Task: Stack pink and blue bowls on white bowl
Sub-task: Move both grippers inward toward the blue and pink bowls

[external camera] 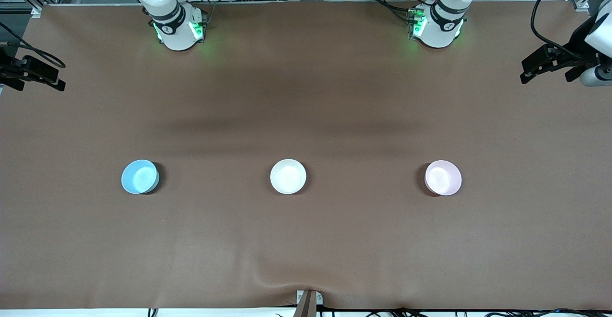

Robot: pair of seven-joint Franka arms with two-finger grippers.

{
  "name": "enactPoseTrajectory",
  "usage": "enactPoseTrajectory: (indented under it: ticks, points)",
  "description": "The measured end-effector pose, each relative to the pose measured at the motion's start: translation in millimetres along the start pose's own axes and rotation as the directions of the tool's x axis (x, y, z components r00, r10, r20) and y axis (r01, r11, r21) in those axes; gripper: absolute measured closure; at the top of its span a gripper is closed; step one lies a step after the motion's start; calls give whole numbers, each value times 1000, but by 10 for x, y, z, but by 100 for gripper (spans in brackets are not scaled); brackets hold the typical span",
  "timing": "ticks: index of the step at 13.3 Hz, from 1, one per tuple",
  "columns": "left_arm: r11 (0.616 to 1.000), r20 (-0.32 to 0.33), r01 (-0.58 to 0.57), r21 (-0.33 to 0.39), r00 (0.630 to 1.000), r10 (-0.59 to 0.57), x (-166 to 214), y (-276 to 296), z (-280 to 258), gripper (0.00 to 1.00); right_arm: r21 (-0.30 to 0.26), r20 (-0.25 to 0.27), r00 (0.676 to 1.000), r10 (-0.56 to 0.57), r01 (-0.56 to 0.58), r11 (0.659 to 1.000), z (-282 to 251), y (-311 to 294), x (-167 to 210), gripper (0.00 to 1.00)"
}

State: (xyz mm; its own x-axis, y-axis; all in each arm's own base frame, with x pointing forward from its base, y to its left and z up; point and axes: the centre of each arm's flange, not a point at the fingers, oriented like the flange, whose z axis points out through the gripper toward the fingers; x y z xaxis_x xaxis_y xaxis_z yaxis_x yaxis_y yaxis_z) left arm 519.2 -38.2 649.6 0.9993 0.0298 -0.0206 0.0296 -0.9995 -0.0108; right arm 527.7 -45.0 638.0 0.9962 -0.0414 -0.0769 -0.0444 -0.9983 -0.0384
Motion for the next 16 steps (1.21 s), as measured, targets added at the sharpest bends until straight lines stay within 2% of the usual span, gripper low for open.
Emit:
enactPoseTrajectory:
  ticks: [10,16]
  points:
    - [1000,43,-15,3,999,15,99,79,202,0,0,6,1000,0,0,1000,14,0,2,0]
    - [1000,16,-27,1,999,27,148,150,214,0,0,24,1000,1,-1,1000,105,9,59,0]
